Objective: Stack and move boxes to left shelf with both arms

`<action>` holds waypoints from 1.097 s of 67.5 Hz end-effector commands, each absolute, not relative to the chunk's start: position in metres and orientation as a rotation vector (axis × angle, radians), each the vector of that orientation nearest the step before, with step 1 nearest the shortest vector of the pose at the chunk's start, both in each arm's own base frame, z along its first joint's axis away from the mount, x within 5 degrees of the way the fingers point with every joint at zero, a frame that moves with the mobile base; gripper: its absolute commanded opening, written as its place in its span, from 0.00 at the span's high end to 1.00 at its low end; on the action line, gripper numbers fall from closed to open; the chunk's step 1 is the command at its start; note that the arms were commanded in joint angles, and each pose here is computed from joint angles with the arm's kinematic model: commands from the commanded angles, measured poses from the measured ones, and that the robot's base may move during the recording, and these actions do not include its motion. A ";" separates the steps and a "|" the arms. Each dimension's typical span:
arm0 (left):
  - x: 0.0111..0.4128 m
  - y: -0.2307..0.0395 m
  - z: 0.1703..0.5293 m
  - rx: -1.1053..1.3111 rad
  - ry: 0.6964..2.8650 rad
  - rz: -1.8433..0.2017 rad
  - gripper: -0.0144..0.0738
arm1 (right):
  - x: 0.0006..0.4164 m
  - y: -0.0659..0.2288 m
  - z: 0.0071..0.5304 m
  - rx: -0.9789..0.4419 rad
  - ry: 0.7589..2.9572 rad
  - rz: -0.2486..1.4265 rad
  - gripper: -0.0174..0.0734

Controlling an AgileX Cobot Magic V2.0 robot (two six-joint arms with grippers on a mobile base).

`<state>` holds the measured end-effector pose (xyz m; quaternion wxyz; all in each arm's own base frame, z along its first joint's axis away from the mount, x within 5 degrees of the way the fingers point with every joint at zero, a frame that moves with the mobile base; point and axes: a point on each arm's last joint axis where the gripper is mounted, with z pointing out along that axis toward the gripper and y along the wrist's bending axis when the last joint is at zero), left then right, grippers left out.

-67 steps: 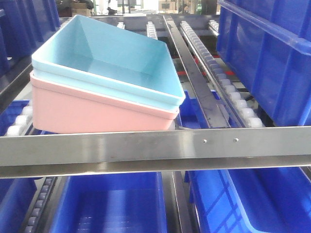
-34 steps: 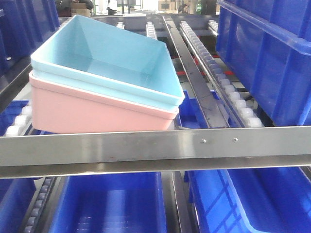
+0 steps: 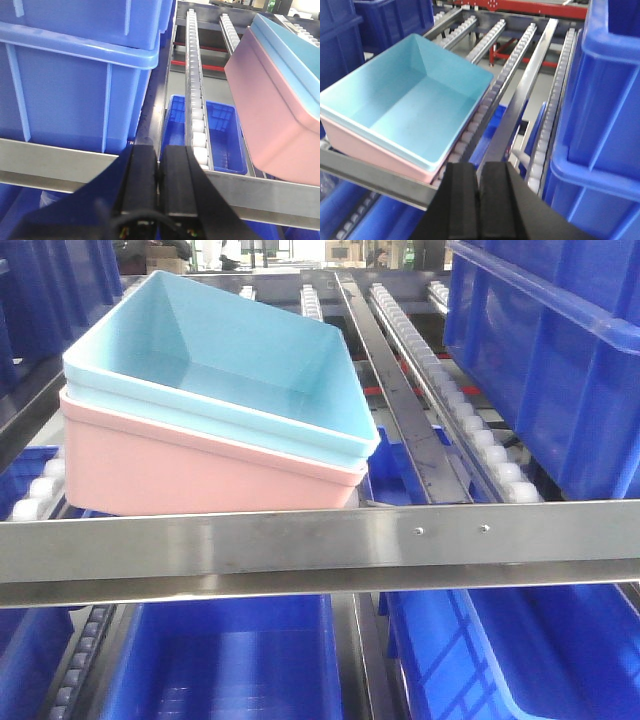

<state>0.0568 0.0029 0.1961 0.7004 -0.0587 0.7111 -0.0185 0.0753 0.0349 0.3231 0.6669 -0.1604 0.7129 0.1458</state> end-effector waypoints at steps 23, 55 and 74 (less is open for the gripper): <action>0.055 0.003 0.205 -0.130 1.485 -0.048 0.84 | 0.076 0.014 0.279 -0.057 1.462 0.224 0.75; 0.055 0.003 0.205 -0.130 1.487 -0.048 0.84 | 0.053 -0.001 0.215 0.084 1.427 0.064 0.75; 0.055 0.003 0.205 -0.130 1.487 -0.048 0.84 | 0.053 -0.001 0.216 0.084 1.423 0.064 0.75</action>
